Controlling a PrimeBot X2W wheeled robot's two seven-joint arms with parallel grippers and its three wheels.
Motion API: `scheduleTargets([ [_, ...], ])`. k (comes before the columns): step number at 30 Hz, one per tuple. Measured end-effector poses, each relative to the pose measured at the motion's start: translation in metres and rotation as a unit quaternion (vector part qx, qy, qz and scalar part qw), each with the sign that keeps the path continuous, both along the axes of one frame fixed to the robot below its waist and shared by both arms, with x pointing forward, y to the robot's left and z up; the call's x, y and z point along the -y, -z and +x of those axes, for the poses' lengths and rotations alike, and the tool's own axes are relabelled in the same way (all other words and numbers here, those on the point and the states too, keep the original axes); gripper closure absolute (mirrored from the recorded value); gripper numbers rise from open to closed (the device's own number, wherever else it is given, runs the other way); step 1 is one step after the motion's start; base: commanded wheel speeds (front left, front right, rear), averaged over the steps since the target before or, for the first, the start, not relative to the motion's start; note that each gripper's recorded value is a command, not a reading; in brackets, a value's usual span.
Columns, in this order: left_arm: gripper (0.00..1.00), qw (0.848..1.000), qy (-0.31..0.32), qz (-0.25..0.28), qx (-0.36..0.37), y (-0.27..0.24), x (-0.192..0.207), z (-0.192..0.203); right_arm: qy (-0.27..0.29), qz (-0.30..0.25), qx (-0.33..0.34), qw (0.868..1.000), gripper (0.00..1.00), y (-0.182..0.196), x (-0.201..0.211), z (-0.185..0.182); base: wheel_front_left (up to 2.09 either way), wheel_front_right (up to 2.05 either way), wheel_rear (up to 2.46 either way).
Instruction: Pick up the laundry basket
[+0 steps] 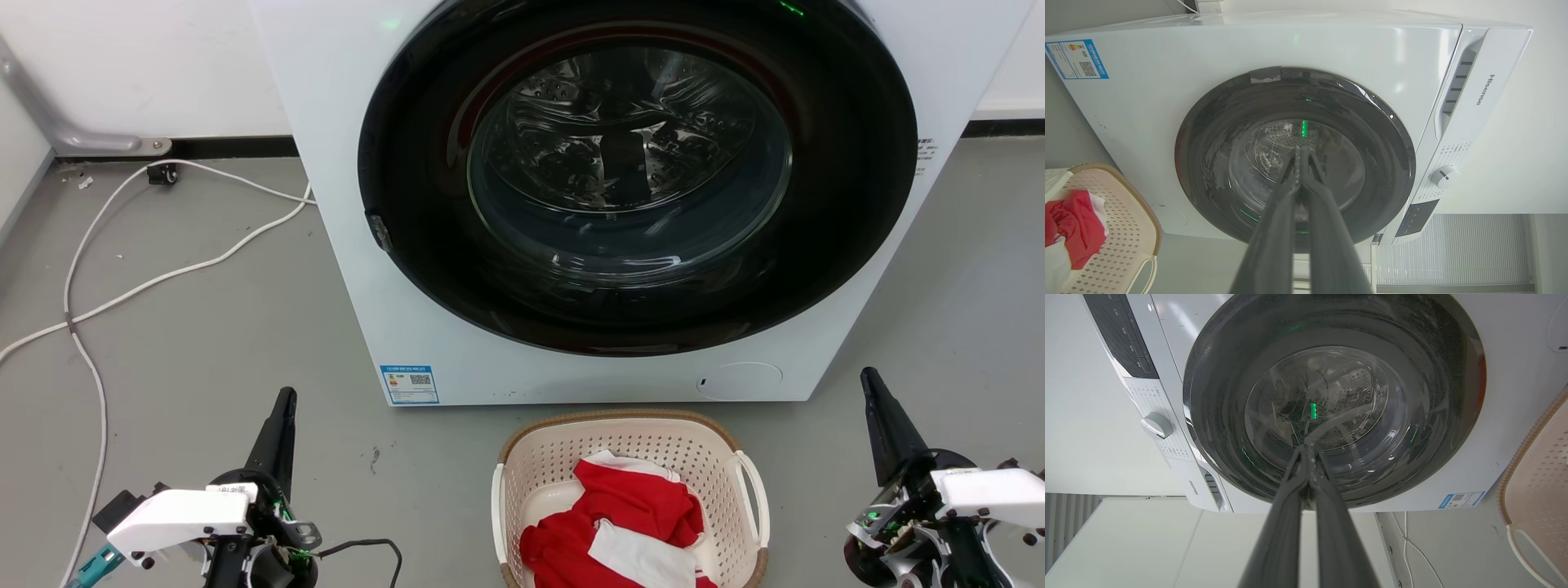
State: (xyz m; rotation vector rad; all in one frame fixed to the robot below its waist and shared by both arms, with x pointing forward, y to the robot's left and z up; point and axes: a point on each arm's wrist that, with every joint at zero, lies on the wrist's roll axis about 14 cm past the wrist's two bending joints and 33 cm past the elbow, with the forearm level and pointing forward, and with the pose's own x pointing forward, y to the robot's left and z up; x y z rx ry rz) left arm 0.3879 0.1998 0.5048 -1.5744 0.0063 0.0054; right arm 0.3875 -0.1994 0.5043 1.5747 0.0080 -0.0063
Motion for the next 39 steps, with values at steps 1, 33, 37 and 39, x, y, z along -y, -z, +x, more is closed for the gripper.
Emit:
scheduleTargets([
  [1, 1.00, 1.000, 0.000, 0.000, 0.000, 0.000, 0.000, 0.000, 0.000, 0.000, 0.000, 1.000, 1.00, 0.000, 0.000, 0.000, 0.00, 0.00, 0.00],
  [33, 0.00, 0.991, -0.010, 0.127, -0.038, 0.014, 0.002, -0.009, 0.011, -0.153, -0.019, 0.988, 0.00, 0.010, 0.002, -0.013, 0.00, 0.00, 0.00],
  [37, 0.00, 0.984, -0.008, 0.172, -0.041, 0.012, 0.006, -0.010, 0.008, -0.198, -0.006, 0.980, 0.00, 0.002, -0.002, -0.012, 0.00, 0.00, 0.00],
  [39, 0.00, 0.980, -0.006, 0.195, -0.043, 0.012, 0.007, -0.010, 0.007, -0.221, 0.000, 0.975, 0.00, -0.002, -0.004, -0.012, 0.00, 0.00, 0.00],
])
